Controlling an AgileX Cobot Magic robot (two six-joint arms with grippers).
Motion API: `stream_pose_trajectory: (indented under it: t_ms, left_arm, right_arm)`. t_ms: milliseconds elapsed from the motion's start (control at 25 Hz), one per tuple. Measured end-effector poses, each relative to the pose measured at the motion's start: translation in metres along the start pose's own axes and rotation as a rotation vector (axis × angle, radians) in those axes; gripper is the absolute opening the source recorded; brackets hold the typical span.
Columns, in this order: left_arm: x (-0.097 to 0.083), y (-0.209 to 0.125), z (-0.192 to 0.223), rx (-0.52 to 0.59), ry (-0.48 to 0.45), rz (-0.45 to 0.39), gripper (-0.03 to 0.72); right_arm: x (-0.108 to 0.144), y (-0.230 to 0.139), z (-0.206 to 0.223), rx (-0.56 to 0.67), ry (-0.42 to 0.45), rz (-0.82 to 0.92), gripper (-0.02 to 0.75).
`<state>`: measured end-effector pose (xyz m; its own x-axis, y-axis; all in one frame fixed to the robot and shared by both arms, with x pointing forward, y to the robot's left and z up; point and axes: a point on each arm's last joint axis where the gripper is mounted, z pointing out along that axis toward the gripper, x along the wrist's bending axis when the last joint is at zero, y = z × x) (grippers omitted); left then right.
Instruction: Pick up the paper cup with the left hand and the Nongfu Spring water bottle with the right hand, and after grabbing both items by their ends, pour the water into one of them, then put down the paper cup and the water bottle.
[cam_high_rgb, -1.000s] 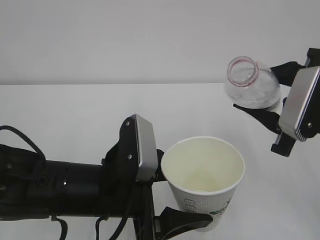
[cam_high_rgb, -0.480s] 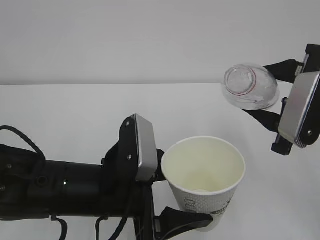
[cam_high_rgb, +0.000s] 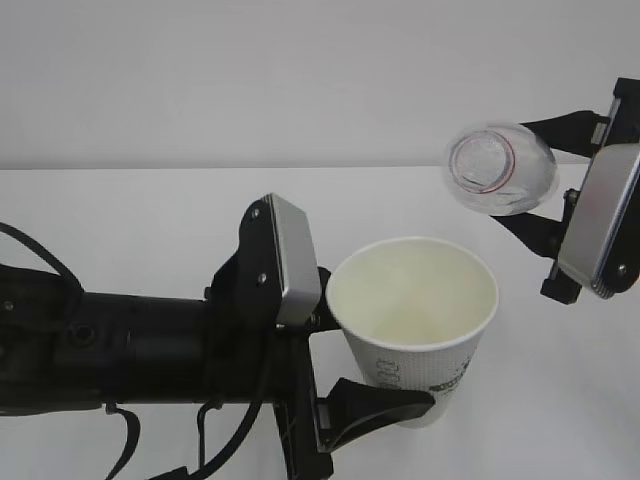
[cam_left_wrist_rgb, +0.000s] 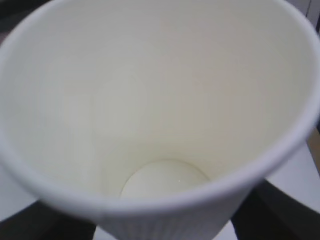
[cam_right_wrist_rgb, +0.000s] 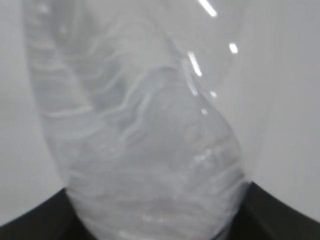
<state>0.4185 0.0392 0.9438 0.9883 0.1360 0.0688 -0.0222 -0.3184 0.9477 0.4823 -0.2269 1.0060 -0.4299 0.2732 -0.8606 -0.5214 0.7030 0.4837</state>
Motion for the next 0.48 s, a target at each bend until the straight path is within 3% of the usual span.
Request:
stream_pose_trajectory:
  t_ms: [480]
  left_arm:
    - [-0.002, 0.002, -0.001, 0.044, -0.031, -0.016, 0.538]
  right_arm:
    - [-0.019, 0.002, 0.005, -0.009, -0.068, -0.046, 0.44]
